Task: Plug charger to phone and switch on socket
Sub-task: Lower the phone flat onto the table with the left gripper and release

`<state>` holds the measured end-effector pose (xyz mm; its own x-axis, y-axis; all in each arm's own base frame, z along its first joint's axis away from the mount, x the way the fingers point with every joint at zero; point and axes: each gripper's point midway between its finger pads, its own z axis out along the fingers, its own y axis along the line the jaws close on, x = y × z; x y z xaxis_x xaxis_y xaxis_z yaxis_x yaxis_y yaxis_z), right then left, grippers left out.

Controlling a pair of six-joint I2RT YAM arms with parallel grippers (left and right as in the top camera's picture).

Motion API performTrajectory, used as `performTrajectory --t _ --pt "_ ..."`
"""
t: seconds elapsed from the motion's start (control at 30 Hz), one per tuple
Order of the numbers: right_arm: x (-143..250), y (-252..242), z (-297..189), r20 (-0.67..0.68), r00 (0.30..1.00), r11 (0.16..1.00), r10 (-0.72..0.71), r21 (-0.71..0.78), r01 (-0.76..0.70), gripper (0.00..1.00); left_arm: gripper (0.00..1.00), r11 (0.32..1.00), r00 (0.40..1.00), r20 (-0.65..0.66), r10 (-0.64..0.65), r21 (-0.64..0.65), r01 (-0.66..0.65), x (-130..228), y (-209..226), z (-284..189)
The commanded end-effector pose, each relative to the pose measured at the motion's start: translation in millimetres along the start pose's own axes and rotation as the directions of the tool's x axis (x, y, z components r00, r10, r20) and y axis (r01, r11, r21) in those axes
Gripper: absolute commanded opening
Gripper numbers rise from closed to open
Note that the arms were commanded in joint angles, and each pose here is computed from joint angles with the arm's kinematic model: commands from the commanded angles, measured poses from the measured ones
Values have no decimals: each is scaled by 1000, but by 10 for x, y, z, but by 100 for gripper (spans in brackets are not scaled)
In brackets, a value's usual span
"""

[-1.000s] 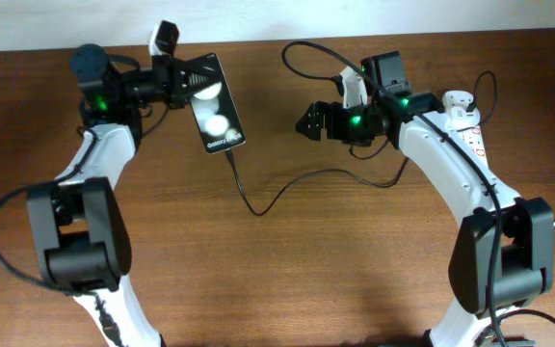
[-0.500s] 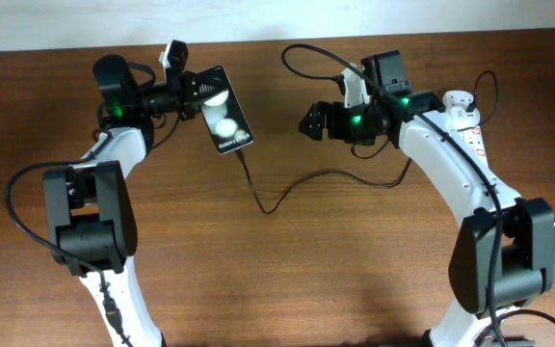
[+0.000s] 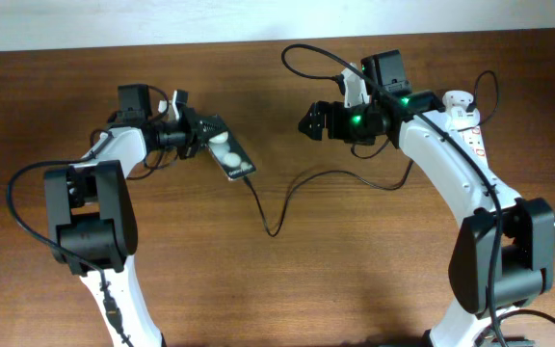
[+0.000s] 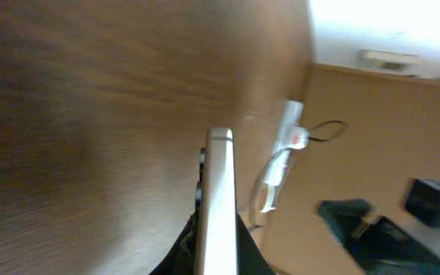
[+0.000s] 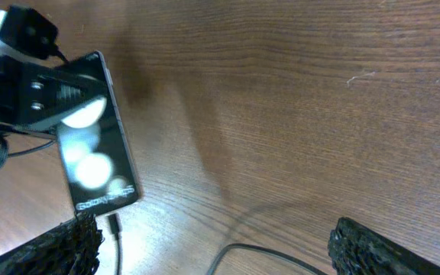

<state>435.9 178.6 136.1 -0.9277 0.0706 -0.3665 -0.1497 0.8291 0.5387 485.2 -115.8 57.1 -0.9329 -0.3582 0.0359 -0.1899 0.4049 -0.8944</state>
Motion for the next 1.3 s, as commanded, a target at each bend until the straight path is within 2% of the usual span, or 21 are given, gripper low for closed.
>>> performTrajectory --t 0.0,0.23,0.43,0.63,0.7,0.83,0.9,1.1,1.17,1.27 --pt "-107 104 -142 41 999 999 -34 -13 35 99 0 990 997 19 75 -121 -72 9 181 -4" --pt "-98 104 -140 38 999 999 -33 -12 34 99 0 944 1000 15 6 -331 -1 141 591 -78" --pt "-97 104 -140 37 999 999 -33 -13 33 98 0 934 1000 11 0 -356 4 165 641 -96" --pt "-97 103 -139 37 999 999 -33 -12 34 99 22 934 1000 10 -3 -358 6 172 645 -97" --pt "-97 102 -140 38 999 999 -33 -12 33 99 25 933 1000 8 -6 -359 9 180 648 -98" --pt "-97 103 -139 37 999 999 -33 -12 33 99 49 929 1000 1 -24 -368 23 218 669 -107" --pt "-96 104 -139 37 999 999 -33 -13 33 99 59 909 999 5 -45 -416 43 251 760 -145" --pt "-97 102 -140 38 999 999 -33 -12 33 99 75 838 996 18 -90 -539 86 341 987 -275" --pt "-97 102 -140 38 999 999 -33 -12 33 99 90 803 994 25 -103 -588 98 371 1072 -338" --pt "-96 104 -139 37 999 999 -33 -13 33 99 99 772 993 28 -117 -626 109 411 1141 -394"
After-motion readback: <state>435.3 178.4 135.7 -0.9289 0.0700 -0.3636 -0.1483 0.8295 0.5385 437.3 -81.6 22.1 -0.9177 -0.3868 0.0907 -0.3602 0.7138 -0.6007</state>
